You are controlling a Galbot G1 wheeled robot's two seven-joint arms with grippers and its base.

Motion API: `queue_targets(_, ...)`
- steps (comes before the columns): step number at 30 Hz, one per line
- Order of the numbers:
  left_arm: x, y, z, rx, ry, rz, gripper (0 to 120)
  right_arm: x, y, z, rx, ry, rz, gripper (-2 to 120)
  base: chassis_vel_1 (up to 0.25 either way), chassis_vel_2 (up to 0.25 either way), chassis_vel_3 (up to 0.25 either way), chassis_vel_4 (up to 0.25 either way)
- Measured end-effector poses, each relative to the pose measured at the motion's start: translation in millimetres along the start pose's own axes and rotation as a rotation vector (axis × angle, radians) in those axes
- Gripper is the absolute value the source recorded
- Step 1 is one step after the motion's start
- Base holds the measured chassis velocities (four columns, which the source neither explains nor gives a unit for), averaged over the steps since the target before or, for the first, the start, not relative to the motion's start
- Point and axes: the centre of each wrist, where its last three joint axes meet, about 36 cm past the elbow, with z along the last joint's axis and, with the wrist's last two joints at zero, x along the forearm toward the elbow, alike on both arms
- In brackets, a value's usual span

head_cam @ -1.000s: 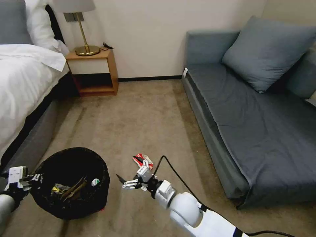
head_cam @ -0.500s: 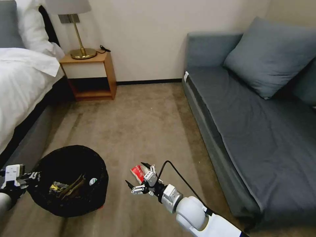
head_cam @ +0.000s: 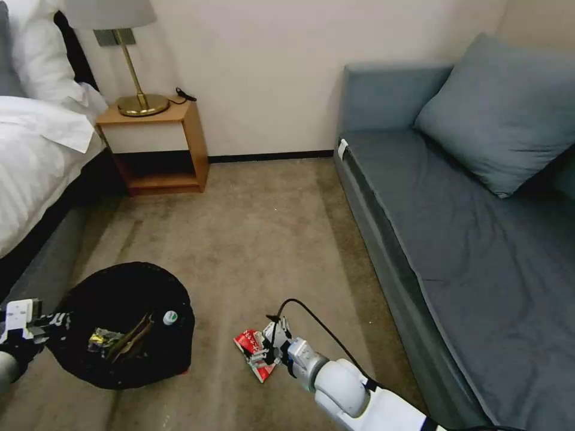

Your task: Pick up the trash bin, then pick up the garbage on the floor and place it into the trash bin.

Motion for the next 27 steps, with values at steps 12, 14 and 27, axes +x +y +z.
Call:
queue_targets(12, 7.3, 6.2, 0.3, 0.006, -0.005, -0.016, 5, -61, 1, 9, -0.042, 0.131, 0.029, 94, 0.0, 0.0, 0.0, 0.0)
queue_targets(14, 7.4, 6.2, 0.5, 0.007, -0.004, -0.016, 5, -64, 1, 10, -0.044, 0.138, 0.033, 90, 0.0, 0.0, 0.0, 0.0)
queue_targets(27, 8.3, 6.0, 0.7, 0.008, -0.005, -0.016, 5, -74, -5, 20, -0.105, 0.228, 0.042, 39, 0.0, 0.0, 0.0, 0.0)
